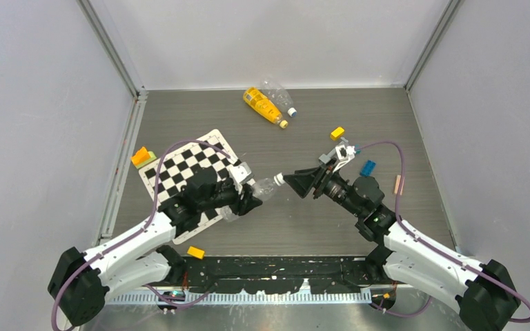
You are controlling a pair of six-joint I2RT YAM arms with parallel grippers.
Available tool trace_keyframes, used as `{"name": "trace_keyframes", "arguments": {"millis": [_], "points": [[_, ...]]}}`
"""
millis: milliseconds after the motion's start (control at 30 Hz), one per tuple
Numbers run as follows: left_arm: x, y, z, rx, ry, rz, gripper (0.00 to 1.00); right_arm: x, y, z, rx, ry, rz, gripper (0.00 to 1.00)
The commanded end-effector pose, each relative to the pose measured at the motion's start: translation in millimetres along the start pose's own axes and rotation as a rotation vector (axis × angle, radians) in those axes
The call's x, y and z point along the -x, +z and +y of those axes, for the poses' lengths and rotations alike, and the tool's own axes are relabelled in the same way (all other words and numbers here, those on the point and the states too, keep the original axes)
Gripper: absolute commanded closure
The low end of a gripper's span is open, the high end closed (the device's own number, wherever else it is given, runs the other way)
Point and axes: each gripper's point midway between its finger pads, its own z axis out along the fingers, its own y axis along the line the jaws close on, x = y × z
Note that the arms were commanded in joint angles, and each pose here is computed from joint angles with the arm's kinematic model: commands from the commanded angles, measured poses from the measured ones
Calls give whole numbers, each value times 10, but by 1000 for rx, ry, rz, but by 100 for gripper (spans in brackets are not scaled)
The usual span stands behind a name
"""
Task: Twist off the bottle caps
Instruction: Unscrew the bottle cap from the plastic bottle.
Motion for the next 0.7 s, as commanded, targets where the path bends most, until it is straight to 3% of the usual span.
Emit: {"name": "trace_keyframes", "arguments": {"millis": [0,100,367,667], "points": [[130,-76,302,212,122,-71,100,251,73,-137,-166,139,-67,24],[169,-94,301,267,199,-97,100,238,160,-104,-186,229,-32,24],[210,-132,319,336,267,-144,100,-8,417,77,-105,316,146,45],[229,-175,327,353,257,-185,100,-81,463,55,-109,324,183,45]]}}
